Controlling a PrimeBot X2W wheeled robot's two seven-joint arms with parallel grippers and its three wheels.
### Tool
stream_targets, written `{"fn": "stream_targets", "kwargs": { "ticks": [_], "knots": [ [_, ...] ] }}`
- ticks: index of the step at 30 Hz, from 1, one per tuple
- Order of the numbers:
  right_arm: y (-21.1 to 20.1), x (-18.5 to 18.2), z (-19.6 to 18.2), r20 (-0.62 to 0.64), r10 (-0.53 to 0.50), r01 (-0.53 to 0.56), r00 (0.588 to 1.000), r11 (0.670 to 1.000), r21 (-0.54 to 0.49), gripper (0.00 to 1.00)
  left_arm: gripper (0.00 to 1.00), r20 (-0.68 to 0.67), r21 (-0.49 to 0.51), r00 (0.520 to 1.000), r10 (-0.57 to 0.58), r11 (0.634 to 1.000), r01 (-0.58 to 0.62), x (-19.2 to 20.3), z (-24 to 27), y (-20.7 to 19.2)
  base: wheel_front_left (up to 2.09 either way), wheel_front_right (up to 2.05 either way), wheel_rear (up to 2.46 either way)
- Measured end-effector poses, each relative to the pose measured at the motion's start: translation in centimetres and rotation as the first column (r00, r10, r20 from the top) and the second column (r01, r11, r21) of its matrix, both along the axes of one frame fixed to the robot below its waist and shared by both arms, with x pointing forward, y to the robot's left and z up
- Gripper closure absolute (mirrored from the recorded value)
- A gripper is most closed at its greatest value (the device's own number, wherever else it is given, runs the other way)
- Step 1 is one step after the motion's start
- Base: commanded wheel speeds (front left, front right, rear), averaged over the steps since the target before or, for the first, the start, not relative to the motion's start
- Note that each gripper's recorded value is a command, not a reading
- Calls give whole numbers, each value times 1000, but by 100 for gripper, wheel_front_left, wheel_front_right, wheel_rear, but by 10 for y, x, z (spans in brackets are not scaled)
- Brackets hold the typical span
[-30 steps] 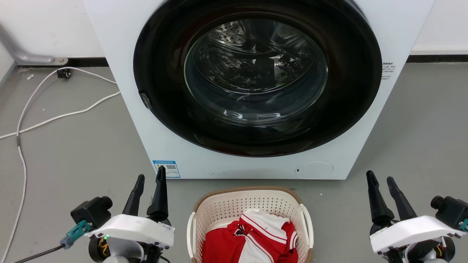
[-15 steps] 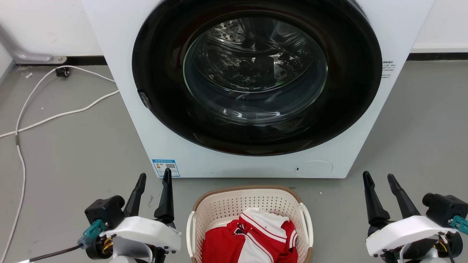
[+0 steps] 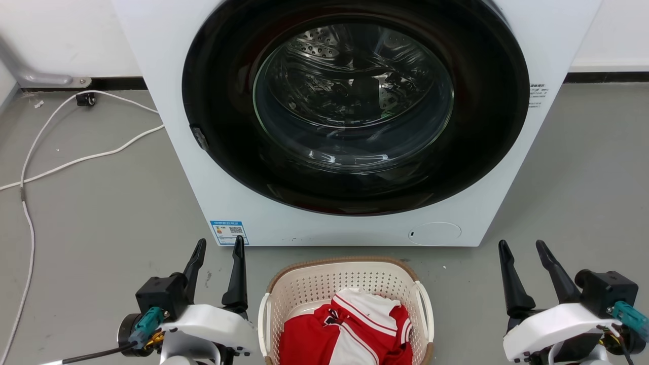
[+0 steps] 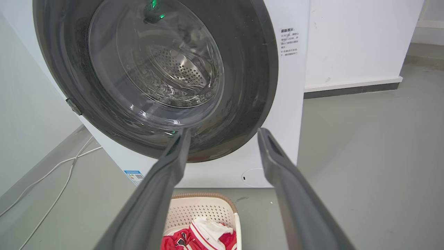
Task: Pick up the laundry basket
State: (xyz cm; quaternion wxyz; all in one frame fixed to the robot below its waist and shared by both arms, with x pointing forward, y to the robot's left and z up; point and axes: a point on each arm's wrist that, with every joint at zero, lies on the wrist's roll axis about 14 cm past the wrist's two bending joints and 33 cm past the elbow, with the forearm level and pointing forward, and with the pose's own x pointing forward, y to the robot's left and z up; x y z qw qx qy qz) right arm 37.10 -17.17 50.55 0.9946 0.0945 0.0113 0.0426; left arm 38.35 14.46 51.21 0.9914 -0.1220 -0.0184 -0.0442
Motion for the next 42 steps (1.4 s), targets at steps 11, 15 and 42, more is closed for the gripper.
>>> {"fn": "stream_targets", "kwargs": {
  "ticks": [11, 15, 42],
  "knots": [
    [5, -1, -1, 2, 21, -21, 1000, 995, -100, 0, 0, 32, 89, 999, -4, 996, 1, 0, 3, -3, 0, 0, 0],
    [7, -1, -1, 6, 28, -27, 1000, 992, -123, 0, 0, 37, 116, 999, -2, 993, -3, 1, 3, -3, 0, 0, 0],
    [10, -1, -3, 18, 52, -46, 998, 962, -270, 0, 0, 72, 247, 997, -6, 969, -12, 0, 0, -8, 0, 0, 0]
  ]
}}
